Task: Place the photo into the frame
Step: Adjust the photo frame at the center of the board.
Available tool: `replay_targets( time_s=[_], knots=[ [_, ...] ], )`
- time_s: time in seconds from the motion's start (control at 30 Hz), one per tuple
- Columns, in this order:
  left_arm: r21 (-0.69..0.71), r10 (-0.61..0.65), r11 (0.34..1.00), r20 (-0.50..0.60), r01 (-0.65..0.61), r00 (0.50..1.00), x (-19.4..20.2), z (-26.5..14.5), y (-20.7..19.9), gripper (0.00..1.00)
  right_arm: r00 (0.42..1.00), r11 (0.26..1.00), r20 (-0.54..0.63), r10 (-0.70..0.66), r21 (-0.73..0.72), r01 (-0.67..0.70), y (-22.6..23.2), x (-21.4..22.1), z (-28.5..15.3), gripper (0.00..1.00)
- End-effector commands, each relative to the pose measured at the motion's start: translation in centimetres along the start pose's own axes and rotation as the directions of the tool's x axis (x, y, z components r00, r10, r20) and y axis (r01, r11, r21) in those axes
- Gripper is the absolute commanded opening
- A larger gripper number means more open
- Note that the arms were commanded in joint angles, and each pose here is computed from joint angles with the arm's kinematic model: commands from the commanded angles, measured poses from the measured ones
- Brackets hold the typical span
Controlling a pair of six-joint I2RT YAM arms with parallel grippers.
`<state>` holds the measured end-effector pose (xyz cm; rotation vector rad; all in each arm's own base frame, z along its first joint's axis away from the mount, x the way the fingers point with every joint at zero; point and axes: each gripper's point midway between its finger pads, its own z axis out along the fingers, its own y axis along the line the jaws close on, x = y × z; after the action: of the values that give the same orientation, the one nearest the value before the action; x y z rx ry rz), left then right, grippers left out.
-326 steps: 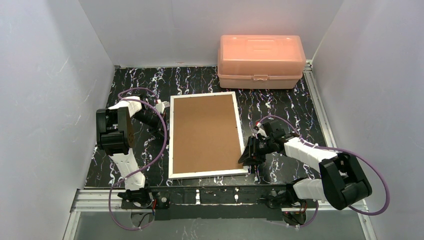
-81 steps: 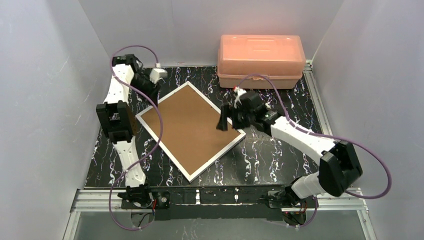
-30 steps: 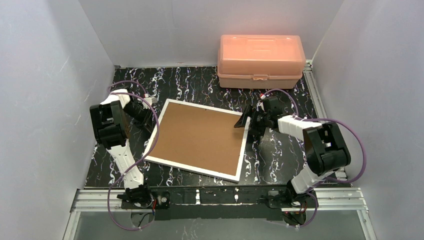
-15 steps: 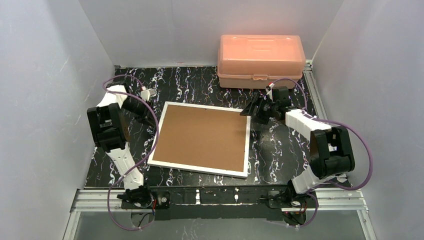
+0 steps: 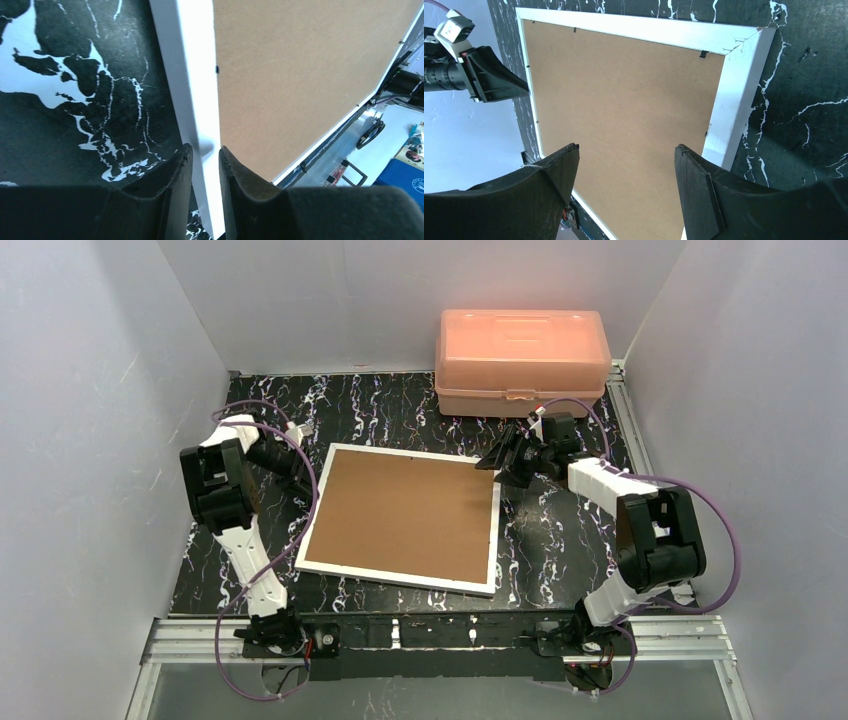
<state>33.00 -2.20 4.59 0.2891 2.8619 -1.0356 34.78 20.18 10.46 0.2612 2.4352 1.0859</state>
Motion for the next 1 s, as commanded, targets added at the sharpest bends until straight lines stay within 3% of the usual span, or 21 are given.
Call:
replay_targets(
  time_s=[0.0,0.17,0.37,0.97],
  knots=[
    [-0.034,-0.009,0.999,-0.011,0.008,1.0,0.4,0.2,0.8,0.22,1.0,0.999,0.021,0.002,-0.045,-0.001,0.6,-0.6,0.4,0.77],
    [-0.049,-0.022,0.999,-0.031,0.02,0.999,1.0,0.7,1.5,0.12,1.0,0.999,0.02,0.013,-0.045,-0.012,0.4,-0.9,1.0,0.76],
    [-0.037,-0.028,0.999,-0.033,0.027,0.999,1.2,1.1,1.4,0.07,1.0,1.0,0.001,0.01,-0.004,-0.01,-0.7,-0.2,1.1,0.75],
    [-0.021,-0.03,0.999,-0.025,0.029,0.999,1.2,1.3,1.2,0.04,0.999,0.998,-0.046,0.022,0.067,-0.019,-3.4,1.8,0.9,0.73]
  ],
)
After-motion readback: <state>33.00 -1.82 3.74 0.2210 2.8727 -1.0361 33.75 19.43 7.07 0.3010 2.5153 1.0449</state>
